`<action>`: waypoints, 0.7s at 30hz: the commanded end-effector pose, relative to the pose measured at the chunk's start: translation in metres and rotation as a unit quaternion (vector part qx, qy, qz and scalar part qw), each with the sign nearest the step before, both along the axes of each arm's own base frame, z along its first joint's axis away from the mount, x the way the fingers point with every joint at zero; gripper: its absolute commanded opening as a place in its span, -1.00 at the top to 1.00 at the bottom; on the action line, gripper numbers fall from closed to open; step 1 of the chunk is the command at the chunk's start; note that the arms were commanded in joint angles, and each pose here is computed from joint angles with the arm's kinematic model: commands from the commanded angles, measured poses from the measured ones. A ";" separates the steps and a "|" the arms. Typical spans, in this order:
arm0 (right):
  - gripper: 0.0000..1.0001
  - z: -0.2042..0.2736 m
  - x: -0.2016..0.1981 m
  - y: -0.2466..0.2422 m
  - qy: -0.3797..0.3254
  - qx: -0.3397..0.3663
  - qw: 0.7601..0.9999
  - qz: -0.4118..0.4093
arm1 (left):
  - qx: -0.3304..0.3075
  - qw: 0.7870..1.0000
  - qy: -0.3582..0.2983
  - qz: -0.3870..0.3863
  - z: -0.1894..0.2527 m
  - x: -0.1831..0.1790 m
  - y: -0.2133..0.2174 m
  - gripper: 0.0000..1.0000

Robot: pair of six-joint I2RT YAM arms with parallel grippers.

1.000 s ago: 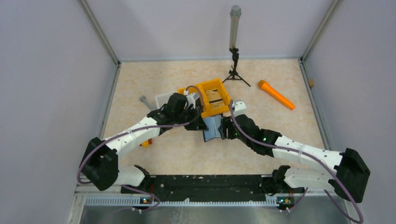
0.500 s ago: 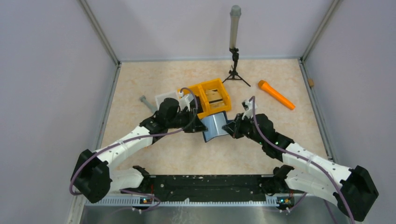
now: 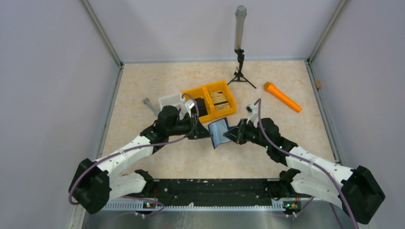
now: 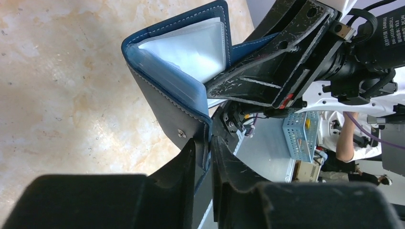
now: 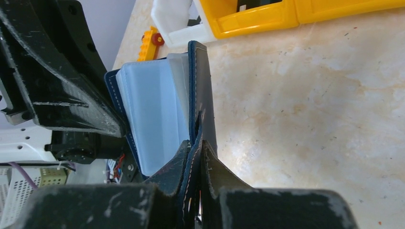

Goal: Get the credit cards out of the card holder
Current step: Open the card holder at the center of the board.

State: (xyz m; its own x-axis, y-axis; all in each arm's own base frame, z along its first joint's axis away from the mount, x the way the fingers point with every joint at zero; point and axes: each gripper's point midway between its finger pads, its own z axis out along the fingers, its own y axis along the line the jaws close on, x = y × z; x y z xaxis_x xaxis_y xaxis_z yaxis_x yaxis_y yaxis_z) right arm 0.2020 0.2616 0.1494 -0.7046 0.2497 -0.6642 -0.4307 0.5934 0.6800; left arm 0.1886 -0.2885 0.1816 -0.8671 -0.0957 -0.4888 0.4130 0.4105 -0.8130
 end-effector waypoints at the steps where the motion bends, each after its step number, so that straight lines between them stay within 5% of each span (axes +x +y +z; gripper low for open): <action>1: 1.00 0.030 0.001 0.014 -0.028 0.057 0.998 0.023 | -0.014 1.000 -0.010 -0.010 0.003 0.000 -0.002 0.69; 4: 1.00 0.031 0.000 0.015 -0.026 0.058 0.998 0.025 | -0.004 1.000 -0.006 -0.002 -0.003 0.003 -0.002 0.92; 9: 1.00 0.021 0.000 0.012 -0.019 0.046 0.999 0.022 | 0.024 1.000 0.001 0.014 -0.013 0.010 0.002 1.00; 12: 0.26 -0.004 0.005 0.005 0.002 -0.002 1.000 0.005 | 0.029 0.999 0.009 0.015 -0.016 0.010 0.002 1.00; 14: -0.03 -0.018 0.004 0.005 0.010 -0.031 0.999 0.014 | 0.038 0.999 0.015 0.012 -0.019 0.009 0.002 1.00; 21: -0.32 -0.036 0.001 0.006 0.011 -0.050 0.998 0.033 | 0.079 0.995 0.058 -0.005 -0.049 0.007 0.003 1.00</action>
